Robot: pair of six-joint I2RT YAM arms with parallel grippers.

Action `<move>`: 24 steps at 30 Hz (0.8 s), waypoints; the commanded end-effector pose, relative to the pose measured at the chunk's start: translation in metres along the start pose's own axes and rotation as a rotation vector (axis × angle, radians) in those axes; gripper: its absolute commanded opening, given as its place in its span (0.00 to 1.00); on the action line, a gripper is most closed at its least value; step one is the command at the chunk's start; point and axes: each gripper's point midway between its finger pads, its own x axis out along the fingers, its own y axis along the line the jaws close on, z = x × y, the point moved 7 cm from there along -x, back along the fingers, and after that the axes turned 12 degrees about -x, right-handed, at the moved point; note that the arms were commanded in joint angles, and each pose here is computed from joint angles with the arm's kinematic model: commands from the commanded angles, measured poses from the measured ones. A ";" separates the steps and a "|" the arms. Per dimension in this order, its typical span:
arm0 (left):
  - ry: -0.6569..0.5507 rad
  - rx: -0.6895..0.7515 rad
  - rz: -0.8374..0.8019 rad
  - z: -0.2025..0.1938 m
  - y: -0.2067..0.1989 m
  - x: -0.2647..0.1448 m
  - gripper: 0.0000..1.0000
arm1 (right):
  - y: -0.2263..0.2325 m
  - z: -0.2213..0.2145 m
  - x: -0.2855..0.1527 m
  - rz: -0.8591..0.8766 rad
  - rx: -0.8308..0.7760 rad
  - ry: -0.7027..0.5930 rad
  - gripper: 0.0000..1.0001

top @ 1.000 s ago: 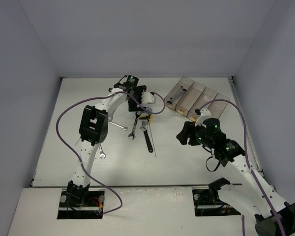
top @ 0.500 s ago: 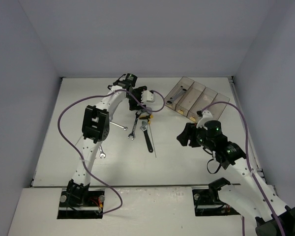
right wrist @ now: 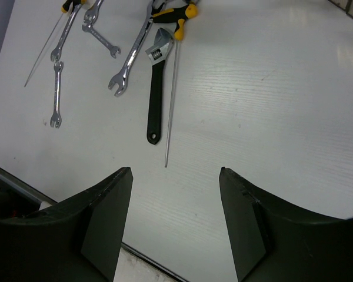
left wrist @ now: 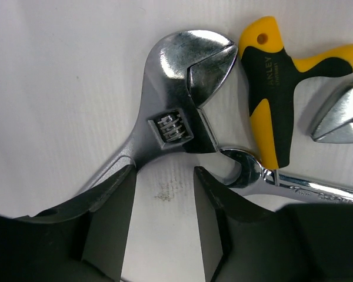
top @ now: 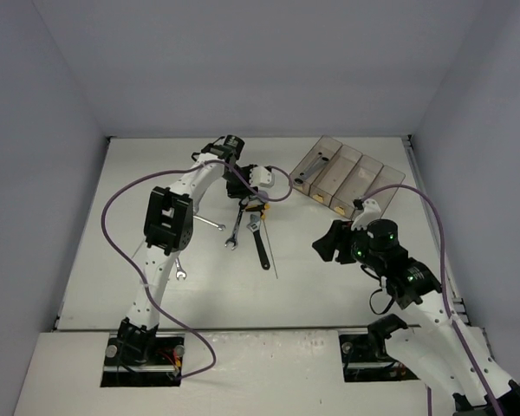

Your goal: Sort the tools into containers

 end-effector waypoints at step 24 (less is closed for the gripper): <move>0.033 -0.272 -0.127 0.023 -0.068 -0.080 0.48 | 0.018 0.016 -0.026 0.104 0.010 -0.145 0.58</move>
